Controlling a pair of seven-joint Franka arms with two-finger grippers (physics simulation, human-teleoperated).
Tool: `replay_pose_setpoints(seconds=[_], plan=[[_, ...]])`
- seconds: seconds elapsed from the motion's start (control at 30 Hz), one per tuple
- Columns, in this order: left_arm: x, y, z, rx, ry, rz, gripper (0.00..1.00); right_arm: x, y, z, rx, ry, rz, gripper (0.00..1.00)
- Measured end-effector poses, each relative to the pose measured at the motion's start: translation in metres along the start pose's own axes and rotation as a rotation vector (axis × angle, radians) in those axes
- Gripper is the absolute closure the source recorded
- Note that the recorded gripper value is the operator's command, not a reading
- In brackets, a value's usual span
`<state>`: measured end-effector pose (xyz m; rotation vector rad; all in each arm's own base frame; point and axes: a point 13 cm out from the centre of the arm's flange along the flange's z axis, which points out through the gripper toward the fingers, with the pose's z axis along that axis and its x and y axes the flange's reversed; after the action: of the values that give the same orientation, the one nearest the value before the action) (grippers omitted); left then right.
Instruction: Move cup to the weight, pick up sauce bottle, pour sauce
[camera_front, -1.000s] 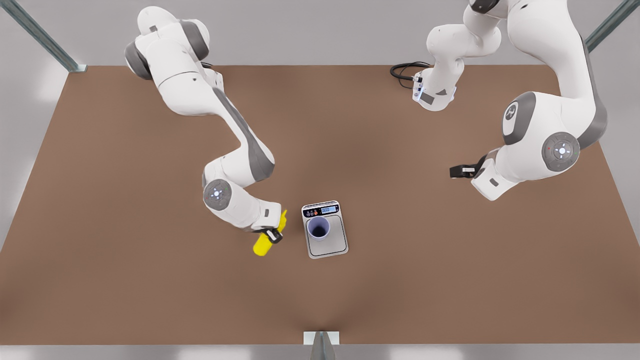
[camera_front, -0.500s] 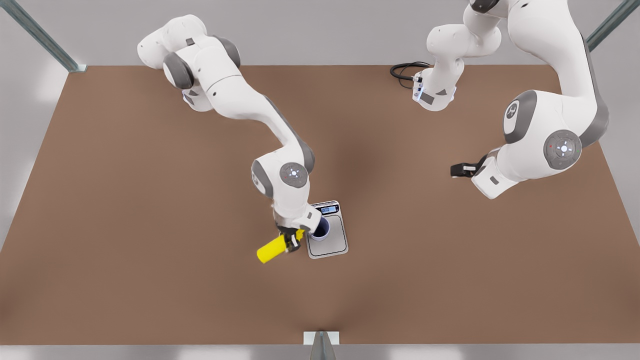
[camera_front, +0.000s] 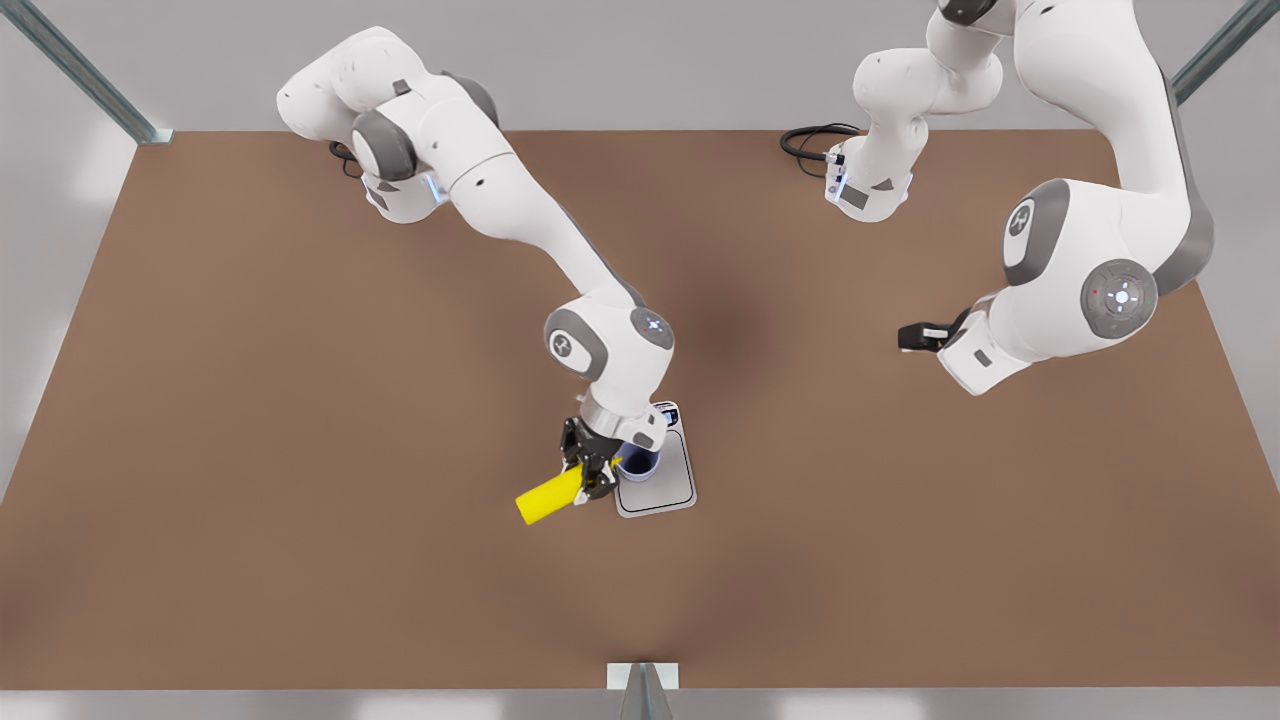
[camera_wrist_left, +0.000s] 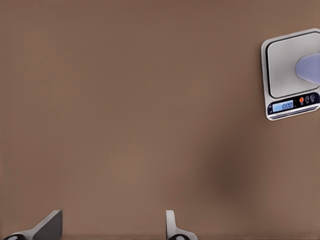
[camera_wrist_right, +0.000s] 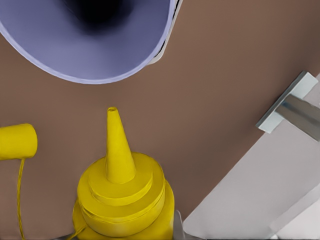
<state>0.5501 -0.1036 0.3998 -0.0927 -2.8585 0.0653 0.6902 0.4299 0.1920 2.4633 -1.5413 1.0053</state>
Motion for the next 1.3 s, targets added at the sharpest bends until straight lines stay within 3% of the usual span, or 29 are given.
replay_pose_setpoints(seconds=[0.37,0.57,0.73,0.97,1.13,1.3], plan=[[0.005,-0.008,-0.005,-0.003,0.005,0.021,0.0,-0.003,-0.001,0.0,0.028,0.051,0.023,0.44],[0.007,-0.017,-0.005,-0.006,0.008,0.034,0.0,0.032,-0.009,-0.011,-0.016,-0.037,0.163,0.44],[0.006,-0.013,-0.004,-0.006,0.009,0.024,0.0,0.09,-0.002,0.006,-0.181,-0.282,0.422,0.44],[0.006,-0.013,-0.003,-0.006,0.011,0.022,0.0,0.185,0.029,0.079,-0.429,-0.754,0.779,0.44],[0.006,-0.012,-0.004,-0.006,0.01,0.02,0.0,0.166,0.028,0.077,-0.485,-1.13,0.858,0.44],[0.007,-0.013,-0.005,-0.005,0.011,0.02,0.0,0.141,0.02,0.064,-0.452,-1.394,0.856,0.44]])
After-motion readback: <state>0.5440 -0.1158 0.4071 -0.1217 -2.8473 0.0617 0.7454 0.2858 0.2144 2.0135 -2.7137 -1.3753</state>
